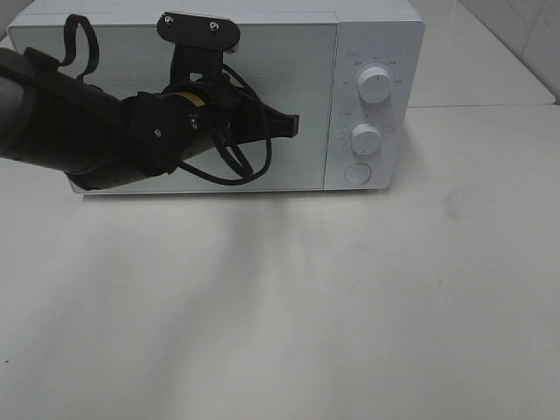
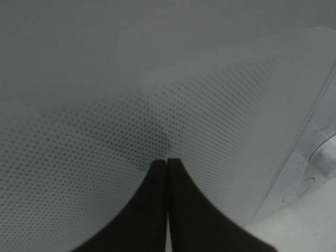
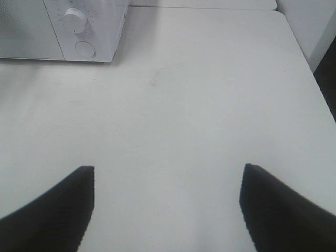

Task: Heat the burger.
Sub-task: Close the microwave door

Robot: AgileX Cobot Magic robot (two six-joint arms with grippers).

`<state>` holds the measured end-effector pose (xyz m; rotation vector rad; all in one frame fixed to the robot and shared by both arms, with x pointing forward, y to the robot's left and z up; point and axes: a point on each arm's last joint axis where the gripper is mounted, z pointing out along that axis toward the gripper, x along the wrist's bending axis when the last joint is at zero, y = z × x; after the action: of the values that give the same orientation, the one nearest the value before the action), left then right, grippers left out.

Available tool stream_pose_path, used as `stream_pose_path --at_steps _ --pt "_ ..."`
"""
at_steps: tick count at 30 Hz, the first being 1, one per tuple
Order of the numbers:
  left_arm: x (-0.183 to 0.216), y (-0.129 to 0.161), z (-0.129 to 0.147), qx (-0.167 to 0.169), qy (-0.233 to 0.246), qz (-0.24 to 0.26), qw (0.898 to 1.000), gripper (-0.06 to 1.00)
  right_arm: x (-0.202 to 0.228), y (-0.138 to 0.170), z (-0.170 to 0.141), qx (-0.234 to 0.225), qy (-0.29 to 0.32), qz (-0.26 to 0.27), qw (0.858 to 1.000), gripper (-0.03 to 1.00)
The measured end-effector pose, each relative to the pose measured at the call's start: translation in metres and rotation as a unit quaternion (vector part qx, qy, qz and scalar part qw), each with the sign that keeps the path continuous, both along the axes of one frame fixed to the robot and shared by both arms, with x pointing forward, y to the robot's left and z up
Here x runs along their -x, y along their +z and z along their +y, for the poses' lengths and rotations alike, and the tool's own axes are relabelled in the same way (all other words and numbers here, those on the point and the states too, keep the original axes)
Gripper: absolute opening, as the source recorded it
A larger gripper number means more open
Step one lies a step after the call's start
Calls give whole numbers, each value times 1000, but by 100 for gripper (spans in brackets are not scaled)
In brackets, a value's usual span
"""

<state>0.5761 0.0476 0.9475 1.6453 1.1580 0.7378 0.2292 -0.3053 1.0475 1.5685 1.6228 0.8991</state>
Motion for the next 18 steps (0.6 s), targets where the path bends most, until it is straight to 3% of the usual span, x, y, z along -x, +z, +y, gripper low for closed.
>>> stream_pose_path --at_steps 8,15,17,18 --pt "19 15 0 15 0 -15 1000 0 0 0 0 0 0 0 1000 74" --pt "49 10 -7 -3 -58 54 997 1 0 0 0 0 0 0 1000 74" --pt "58 8 -9 -11 -86 103 991 20 0 0 0 0 0 0 1000 74" --pt "58 8 -9 -11 -86 103 991 20 0 0 0 0 0 0 1000 74"
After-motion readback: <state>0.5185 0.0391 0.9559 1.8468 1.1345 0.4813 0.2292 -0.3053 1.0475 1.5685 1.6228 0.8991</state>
